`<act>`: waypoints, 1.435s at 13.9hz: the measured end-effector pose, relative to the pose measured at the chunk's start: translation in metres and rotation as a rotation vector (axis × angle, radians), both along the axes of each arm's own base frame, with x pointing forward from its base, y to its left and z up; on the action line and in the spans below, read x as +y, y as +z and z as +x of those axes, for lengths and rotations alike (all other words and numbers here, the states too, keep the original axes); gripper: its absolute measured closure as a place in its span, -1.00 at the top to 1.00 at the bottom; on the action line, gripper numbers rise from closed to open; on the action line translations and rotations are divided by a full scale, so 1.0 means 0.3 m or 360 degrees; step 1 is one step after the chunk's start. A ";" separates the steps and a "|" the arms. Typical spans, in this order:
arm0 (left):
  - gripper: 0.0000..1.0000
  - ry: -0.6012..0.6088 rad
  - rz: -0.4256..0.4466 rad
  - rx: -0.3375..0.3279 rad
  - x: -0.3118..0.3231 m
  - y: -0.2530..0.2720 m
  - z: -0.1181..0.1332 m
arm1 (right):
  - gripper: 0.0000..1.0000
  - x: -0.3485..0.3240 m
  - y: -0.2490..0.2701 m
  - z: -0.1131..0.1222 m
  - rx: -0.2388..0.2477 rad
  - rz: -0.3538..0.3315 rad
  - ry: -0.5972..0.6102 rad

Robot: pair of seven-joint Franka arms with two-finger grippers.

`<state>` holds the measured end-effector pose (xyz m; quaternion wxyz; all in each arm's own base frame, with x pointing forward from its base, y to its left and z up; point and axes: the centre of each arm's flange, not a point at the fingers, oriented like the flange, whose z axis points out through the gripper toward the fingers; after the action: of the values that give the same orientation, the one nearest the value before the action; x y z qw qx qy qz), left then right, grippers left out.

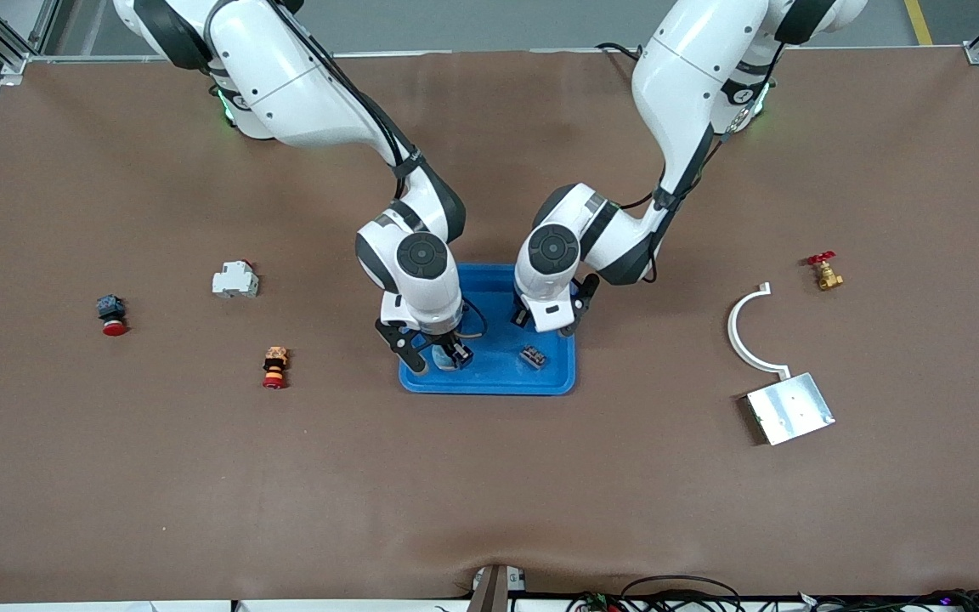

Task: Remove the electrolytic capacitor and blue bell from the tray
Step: 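Close and lift the right gripper with bell while the left lifts capacitor, then carry the capacitor toward the white bracket while the right gripper carries the bell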

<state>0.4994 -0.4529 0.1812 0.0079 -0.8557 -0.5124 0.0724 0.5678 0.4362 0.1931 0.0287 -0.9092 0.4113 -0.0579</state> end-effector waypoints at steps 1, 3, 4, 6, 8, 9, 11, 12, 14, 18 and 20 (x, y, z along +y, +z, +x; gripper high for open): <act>-0.39 0.0000 -0.0003 -0.0003 -0.001 0.003 0.002 | 0.29 0.002 0.004 0.002 -0.0003 0.0002 0.0000; -0.39 0.0001 -0.0015 -0.0018 -0.008 0.025 0.011 | 0.29 0.009 0.020 0.010 -0.0015 0.0011 0.0001; -0.39 0.0001 -0.0025 -0.0030 -0.012 0.050 0.016 | 0.29 0.012 0.029 0.015 -0.0020 0.0014 0.0000; -0.39 -0.0026 -0.0026 -0.0028 -0.012 0.130 0.022 | 0.29 0.019 0.050 0.025 -0.0021 0.0012 -0.0002; -0.39 -0.0100 -0.0011 0.0000 0.003 0.245 0.021 | 0.29 0.024 0.070 0.033 -0.0011 -0.0002 -0.0005; -0.39 -0.0121 -0.0008 0.0007 0.022 0.312 0.026 | 0.29 0.025 0.082 0.038 -0.0002 -0.0014 -0.0001; -0.39 -0.0183 -0.0015 0.0003 0.088 0.436 0.042 | 0.29 0.014 0.102 0.048 0.0023 -0.0056 0.0053; -0.39 -0.0222 -0.0021 -0.0003 0.131 0.485 0.044 | 0.29 -0.002 0.113 0.057 0.0045 -0.0087 0.0088; -0.39 -0.0319 -0.0029 -0.0006 0.236 0.570 0.036 | 0.29 -0.062 0.162 0.086 0.0097 -0.0149 0.0151; -0.39 -0.0538 -0.0052 0.0072 0.484 0.727 0.024 | 0.29 -0.219 0.328 0.160 0.0157 -0.0205 0.0254; -0.39 -0.0637 -0.0074 0.0105 0.617 0.795 0.038 | 0.29 -0.295 0.395 0.187 0.0158 -0.0209 0.0311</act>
<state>0.5107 -0.2677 0.4197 0.0193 -0.9375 -0.3299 0.1093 0.6238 0.3479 0.3115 -0.0459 -0.9466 0.3170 -0.0366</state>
